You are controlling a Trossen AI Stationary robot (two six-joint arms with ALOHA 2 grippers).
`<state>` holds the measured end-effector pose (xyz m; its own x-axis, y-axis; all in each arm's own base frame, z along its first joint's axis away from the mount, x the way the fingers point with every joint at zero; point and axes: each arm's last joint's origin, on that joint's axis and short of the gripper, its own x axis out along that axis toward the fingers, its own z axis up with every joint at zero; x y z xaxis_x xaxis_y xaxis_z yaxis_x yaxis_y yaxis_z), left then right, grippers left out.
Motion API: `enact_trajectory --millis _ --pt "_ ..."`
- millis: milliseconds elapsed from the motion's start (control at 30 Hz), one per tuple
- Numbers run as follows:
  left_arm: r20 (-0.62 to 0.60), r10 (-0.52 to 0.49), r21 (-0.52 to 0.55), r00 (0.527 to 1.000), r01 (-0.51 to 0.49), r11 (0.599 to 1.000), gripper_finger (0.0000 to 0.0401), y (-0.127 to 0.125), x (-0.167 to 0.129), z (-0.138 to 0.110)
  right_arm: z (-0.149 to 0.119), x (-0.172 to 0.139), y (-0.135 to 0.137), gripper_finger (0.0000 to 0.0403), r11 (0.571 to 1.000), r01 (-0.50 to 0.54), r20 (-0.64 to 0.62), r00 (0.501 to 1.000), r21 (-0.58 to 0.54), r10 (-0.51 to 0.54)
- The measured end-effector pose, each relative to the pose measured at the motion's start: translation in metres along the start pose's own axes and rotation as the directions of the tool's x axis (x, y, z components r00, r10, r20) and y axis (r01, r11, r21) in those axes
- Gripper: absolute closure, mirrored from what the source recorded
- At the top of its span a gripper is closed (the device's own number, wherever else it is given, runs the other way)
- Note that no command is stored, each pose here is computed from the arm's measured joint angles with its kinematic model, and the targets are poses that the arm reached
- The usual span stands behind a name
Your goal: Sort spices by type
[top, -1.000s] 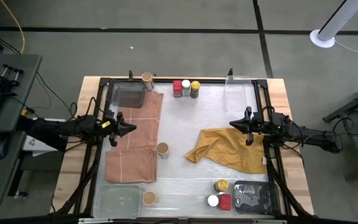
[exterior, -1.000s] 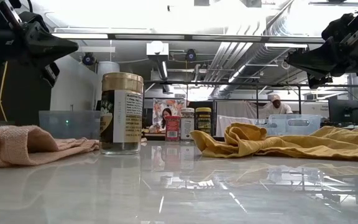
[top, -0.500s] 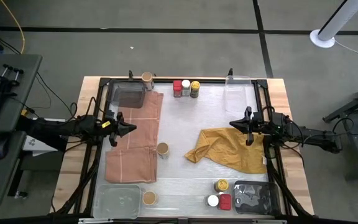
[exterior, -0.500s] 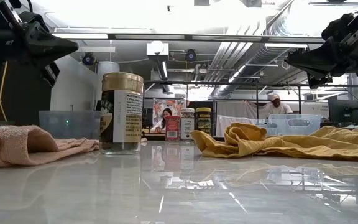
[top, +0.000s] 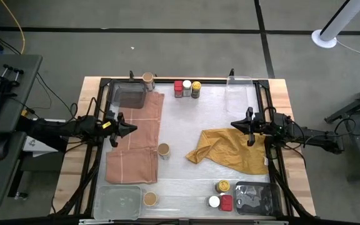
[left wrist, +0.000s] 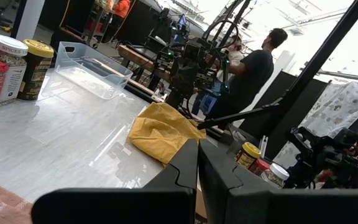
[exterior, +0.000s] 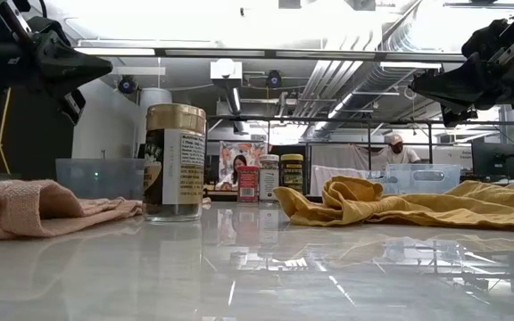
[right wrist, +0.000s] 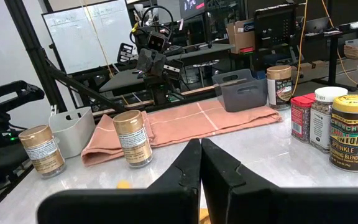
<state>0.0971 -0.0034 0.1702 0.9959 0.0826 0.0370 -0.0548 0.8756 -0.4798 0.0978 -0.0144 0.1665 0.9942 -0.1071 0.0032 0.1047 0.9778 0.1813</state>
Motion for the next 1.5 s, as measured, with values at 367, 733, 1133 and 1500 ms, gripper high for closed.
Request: enact_trajectory --millis 367,733,1133,1500 --pt "0.0 0.0 0.0 1.0 0.0 1.0 0.0401 0.0 0.0 0.0 0.013 -0.001 0.002 0.0402 0.887 -0.077 0.138 0.99 0.456 0.015" --pt "0.0 0.0 0.0 1.0 0.0 1.0 0.0401 0.0 0.0 0.0 0.087 -0.001 0.026 0.0402 0.69 -0.489 0.401 0.865 0.533 0.303" --pt "0.0 0.0 0.0 1.0 0.0 1.0 0.0401 0.0 0.0 0.0 0.186 0.073 0.092 0.029 0.859 -0.193 -0.36 0.847 0.475 0.39" --pt "0.0 0.0 0.0 1.0 0.0 1.0 0.0401 0.0 0.0 0.0 0.169 0.141 0.182 0.0122 0.88 0.227 -0.905 0.193 0.418 0.38"
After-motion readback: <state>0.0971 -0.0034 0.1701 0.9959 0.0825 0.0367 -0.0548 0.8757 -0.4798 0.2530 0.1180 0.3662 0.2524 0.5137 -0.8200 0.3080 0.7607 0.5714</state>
